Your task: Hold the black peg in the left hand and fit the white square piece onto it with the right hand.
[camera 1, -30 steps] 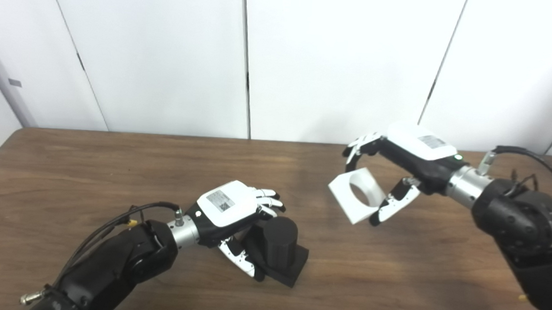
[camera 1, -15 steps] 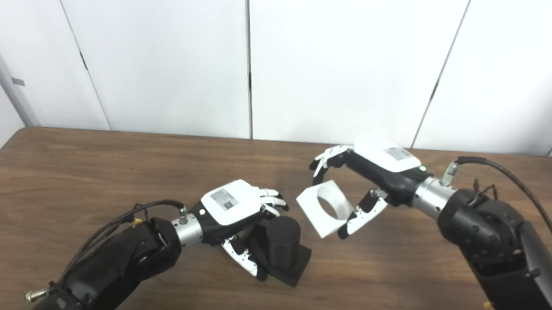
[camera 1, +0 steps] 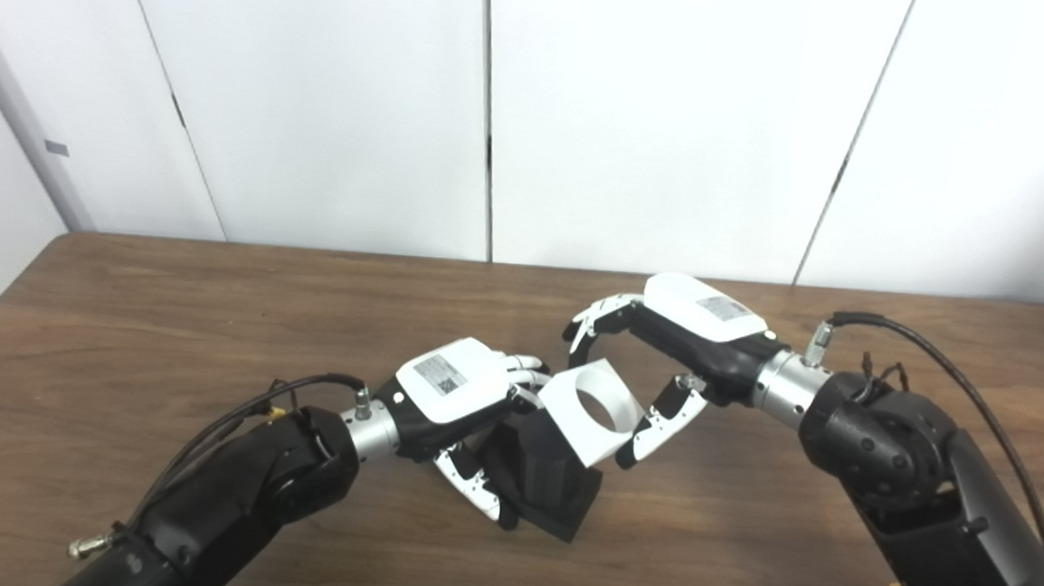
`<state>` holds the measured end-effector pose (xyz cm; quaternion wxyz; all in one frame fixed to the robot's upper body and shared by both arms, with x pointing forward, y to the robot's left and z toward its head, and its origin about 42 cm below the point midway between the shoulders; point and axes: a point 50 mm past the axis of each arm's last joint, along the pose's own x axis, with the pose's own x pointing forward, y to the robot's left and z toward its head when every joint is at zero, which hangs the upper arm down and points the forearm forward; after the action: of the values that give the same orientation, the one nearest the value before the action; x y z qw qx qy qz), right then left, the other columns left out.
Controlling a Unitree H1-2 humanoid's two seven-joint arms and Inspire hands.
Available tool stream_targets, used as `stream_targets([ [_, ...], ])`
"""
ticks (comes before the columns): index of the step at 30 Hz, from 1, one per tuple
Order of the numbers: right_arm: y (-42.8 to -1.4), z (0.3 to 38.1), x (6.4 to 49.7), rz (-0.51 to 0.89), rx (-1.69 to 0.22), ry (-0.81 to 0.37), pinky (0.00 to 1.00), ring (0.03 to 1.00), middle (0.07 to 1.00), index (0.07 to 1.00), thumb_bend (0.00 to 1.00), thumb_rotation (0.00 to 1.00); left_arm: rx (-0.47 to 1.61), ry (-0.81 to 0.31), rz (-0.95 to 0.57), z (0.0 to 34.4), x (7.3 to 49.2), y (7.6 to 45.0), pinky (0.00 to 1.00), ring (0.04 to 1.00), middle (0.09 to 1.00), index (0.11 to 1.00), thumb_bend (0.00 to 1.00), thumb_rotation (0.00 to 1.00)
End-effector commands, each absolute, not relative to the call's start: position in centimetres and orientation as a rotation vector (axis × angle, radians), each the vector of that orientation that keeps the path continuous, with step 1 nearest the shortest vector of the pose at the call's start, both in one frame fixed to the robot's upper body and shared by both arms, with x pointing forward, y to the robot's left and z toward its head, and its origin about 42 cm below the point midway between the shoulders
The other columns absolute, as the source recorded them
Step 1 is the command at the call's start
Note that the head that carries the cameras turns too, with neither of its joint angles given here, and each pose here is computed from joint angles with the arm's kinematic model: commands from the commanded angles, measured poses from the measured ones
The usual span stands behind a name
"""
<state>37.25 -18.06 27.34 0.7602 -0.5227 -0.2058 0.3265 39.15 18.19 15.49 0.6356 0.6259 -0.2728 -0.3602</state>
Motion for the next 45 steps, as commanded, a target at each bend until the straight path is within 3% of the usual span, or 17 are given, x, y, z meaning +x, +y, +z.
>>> stream_targets([
  [1, -17.3, 29.5, 37.8, 0.688, -1.143, -0.548, 0.74, 0.827, 0.768, 0.479, 0.52, 0.14, 1.551, -0.499, -0.936, 12.2, 37.8, 18.3, 0.77, 0.904, 0.862, 0.493, 0.52, 0.08],
  [32, -13.5, 27.8, 37.7, 0.793, -1.164, -0.552, 0.77, 0.828, 0.772, 0.48, 0.52, 0.14, 1.541, -0.487, -0.952, 11.9, 37.6, 17.7, 0.76, 0.894, 0.862, 0.494, 0.52, 0.08],
  [45, -11.3, 28.3, 37.3, 0.929, -1.329, -0.534, 0.8, 0.837, 0.768, 0.479, 0.52, 0.14, 1.563, -0.494, -0.962, 12.0, 37.6, 17.5, 0.77, 0.902, 0.872, 0.495, 0.52, 0.08],
])
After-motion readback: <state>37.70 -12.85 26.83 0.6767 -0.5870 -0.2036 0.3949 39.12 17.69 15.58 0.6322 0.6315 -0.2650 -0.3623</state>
